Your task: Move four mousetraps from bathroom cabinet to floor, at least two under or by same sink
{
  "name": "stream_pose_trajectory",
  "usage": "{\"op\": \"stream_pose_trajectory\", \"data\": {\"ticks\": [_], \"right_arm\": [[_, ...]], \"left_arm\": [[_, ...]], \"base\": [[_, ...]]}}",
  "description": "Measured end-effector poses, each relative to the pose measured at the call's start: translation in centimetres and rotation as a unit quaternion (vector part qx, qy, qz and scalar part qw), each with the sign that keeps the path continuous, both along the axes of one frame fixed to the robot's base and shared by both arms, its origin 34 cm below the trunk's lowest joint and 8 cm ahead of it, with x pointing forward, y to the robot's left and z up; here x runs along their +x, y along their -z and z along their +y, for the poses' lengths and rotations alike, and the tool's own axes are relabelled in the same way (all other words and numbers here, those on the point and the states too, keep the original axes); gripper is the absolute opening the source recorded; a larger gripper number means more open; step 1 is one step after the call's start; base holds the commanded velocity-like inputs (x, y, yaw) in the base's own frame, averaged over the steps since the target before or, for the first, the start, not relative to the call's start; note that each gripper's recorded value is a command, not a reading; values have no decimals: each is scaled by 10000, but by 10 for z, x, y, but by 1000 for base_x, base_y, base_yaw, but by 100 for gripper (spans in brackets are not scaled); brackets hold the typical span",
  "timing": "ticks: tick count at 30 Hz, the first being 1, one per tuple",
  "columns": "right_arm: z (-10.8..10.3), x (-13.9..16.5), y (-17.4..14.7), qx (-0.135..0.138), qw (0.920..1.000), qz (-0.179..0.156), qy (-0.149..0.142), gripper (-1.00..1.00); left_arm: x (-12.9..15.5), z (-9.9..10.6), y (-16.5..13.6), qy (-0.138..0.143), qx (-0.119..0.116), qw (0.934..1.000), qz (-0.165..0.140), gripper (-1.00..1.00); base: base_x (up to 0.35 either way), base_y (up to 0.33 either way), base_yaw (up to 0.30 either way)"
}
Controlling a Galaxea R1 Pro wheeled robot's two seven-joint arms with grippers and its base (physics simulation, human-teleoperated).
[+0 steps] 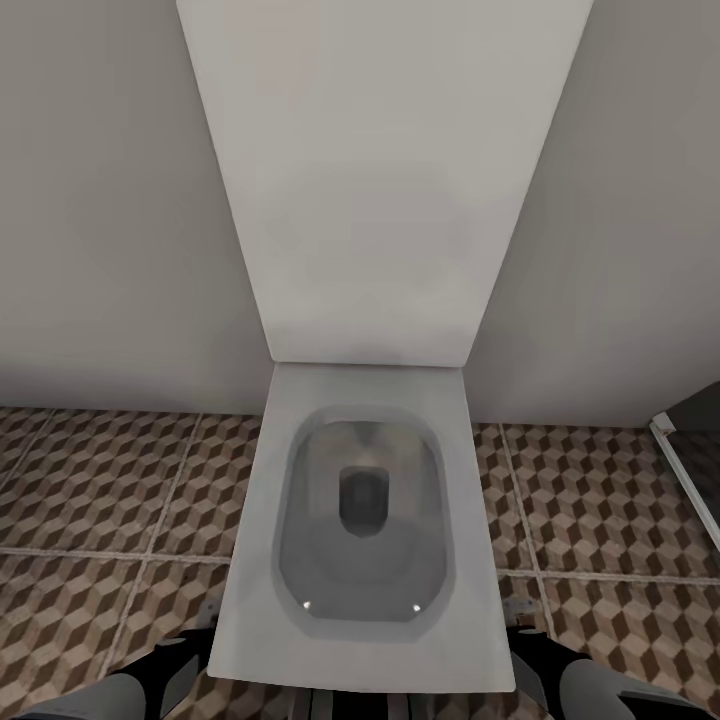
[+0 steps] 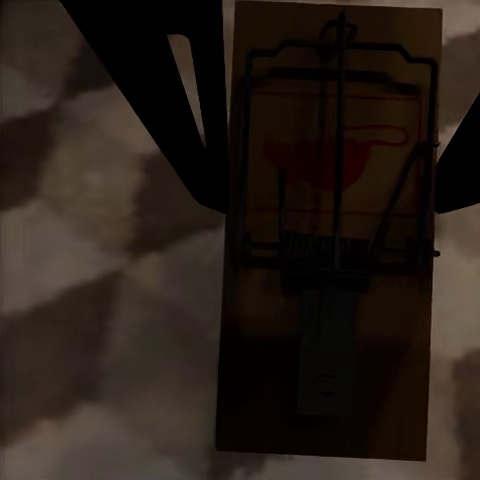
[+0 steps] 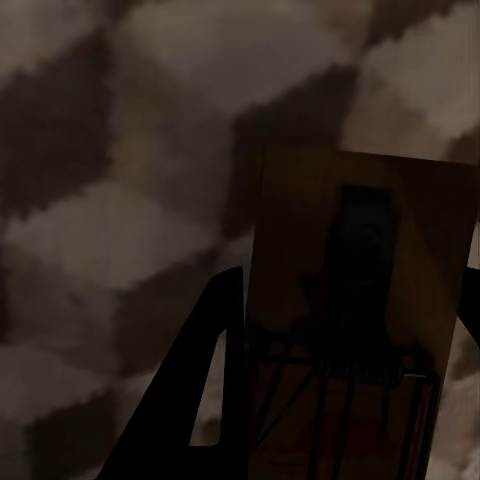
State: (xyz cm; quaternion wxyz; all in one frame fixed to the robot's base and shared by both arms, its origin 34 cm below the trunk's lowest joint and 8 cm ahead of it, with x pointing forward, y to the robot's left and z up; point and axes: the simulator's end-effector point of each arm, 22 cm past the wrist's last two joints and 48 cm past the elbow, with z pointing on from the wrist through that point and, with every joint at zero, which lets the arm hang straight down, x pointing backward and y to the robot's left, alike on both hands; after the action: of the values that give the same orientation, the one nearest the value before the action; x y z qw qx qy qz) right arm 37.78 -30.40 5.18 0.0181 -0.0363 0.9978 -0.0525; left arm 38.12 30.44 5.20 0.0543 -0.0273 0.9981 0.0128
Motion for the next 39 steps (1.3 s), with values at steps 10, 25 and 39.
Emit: {"op": "stream_pose_trajectory", "data": {"ticks": [10, 25, 39], "right_arm": [[-11, 0, -1, -65, 10000, -2, 51, -100], [-38, 1, -3, -232, 9997, -19, 98, -100], [-34, 0, -3, -211, 9997, -20, 94, -100]], "left_arm": [[0, -5, 0, -1, -33, 10000, 0, -100], [0, -6, 0, 1, -41, 10000, 0, -100], [0, -8, 1, -1, -51, 10000, 0, -100]], "base": [[0, 0, 0], [0, 0, 0], [0, 0, 0]]}}
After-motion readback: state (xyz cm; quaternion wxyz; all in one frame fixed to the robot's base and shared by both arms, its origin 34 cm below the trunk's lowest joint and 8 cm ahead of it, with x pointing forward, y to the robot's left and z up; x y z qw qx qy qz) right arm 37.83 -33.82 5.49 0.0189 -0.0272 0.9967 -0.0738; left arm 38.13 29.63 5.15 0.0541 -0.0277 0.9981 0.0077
